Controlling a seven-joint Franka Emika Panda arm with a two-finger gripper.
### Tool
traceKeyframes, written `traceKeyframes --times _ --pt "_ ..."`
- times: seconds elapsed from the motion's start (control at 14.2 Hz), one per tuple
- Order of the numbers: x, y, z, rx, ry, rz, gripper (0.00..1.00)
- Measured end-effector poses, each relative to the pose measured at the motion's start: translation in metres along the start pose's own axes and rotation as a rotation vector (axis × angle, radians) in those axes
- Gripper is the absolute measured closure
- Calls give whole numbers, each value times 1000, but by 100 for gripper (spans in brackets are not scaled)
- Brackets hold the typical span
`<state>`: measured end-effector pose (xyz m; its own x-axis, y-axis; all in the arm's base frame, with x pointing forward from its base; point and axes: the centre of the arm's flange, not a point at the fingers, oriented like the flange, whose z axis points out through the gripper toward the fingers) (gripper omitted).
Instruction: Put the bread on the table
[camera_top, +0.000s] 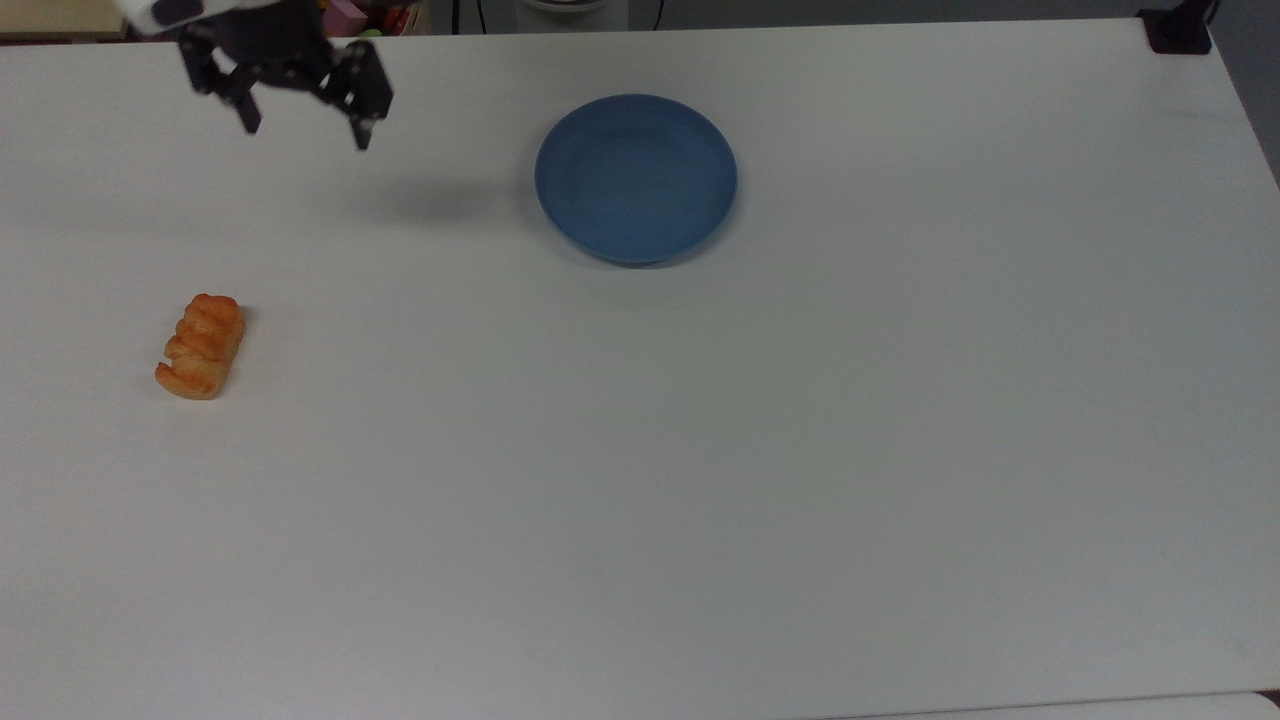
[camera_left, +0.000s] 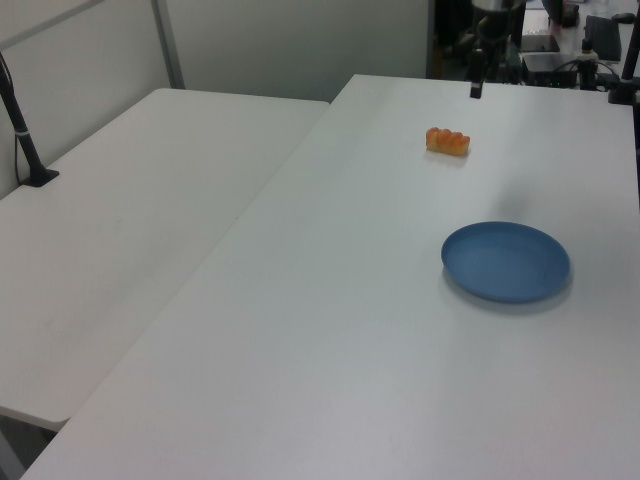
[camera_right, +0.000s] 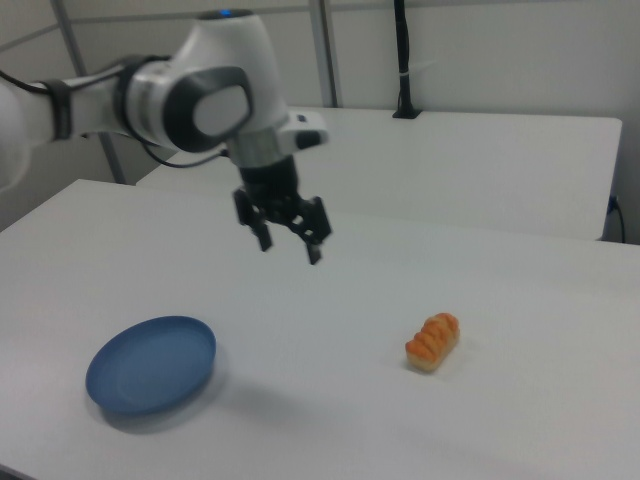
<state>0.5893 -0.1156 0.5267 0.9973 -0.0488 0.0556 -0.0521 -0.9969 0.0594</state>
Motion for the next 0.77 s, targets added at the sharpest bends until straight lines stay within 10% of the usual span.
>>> traceKeyframes --times 0.77 --pt "-31 -94 -28 17 -58 -54 0"
